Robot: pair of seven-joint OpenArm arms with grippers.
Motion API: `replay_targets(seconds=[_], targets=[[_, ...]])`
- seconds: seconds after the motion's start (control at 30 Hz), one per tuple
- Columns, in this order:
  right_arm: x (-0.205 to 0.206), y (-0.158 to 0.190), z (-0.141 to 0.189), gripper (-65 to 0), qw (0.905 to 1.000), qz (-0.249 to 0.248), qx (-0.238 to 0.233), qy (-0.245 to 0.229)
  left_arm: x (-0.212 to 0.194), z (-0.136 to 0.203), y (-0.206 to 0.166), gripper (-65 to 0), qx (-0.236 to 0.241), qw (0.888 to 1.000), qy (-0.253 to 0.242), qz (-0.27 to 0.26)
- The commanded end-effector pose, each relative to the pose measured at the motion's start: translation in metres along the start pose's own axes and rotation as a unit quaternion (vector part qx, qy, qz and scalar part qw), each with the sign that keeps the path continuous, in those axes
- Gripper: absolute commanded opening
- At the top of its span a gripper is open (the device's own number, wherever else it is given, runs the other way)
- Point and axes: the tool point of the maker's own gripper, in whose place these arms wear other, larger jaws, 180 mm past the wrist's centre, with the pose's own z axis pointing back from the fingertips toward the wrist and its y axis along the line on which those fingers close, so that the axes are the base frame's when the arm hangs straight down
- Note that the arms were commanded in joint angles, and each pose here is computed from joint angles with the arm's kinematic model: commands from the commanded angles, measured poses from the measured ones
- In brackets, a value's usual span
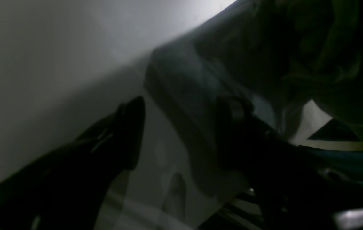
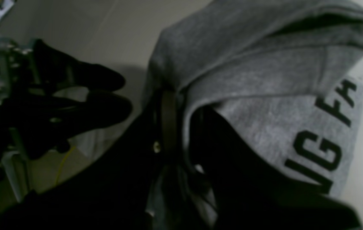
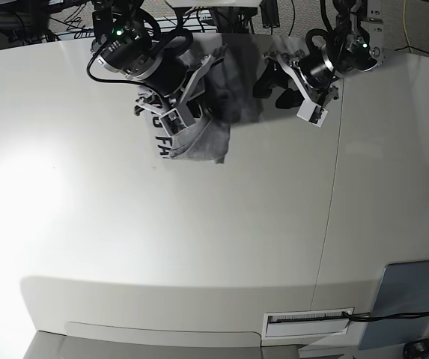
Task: Fold the T-shirt properly
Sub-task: 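Grasp the folded bundle with both grippers and lift it off the table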
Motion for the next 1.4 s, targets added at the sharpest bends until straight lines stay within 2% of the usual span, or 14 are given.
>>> replay_targets(seconds=[0.0, 0.23, 0.47, 0.67, 0.93, 1.13, 1.17, 1.3, 1.37], targets=[[0.010, 0.006, 0.000, -65.0, 0.9997, -0.002, 0.010, -0.023, 0.008, 0.002, -0.003, -29.6, -0.007, 1.000, -0.015, -0.004], [-0.007, 0.032, -0.017, -65.0, 0.9985, -0.008, 0.054, -0.003, 0.008, 0.002, -0.003, -29.6, -0.007, 1.000, -0.015, -0.004], [-0.003, 0.048, -0.018, -65.0, 0.9970, -0.001, 0.076, -0.015, 0.008, 0.002, -0.003, -29.6, -0.007, 1.000, -0.015, -0.005], [-0.003, 0.064, -0.015, -65.0, 0.9912, 0.050, 0.121, -0.019, 0.013, 0.007, 0.000, -29.6, -0.001, 1.000, -0.021, -0.012], [-0.001, 0.067, -0.014, -65.0, 0.9899, 0.056, 0.127, -0.028, 0.044, 0.035, 0.024, -29.6, 0.046, 0.996, -0.069, -0.030], [-0.004, 0.084, -0.009, -65.0, 0.9771, 0.113, 0.177, -0.032, 0.057, 0.054, 0.038, -29.6, 0.060, 0.993, -0.100, -0.016], [-0.004, 0.085, -0.009, -62.2, 0.9769, 0.114, 0.178, -0.033, 0.056, 0.055, 0.040, -29.6, 0.064, 0.993, -0.098, -0.015], [-0.002, 0.084, -0.009, -37.7, 0.9772, 0.112, 0.176, -0.039, 0.053, 0.055, 0.037, -29.6, 0.056, 0.994, -0.089, -0.028], [0.003, 0.087, -0.008, -33.2, 0.9762, 0.106, 0.182, -0.052, 0.053, 0.055, 0.037, -29.6, 0.055, 0.994, -0.089, -0.030]])
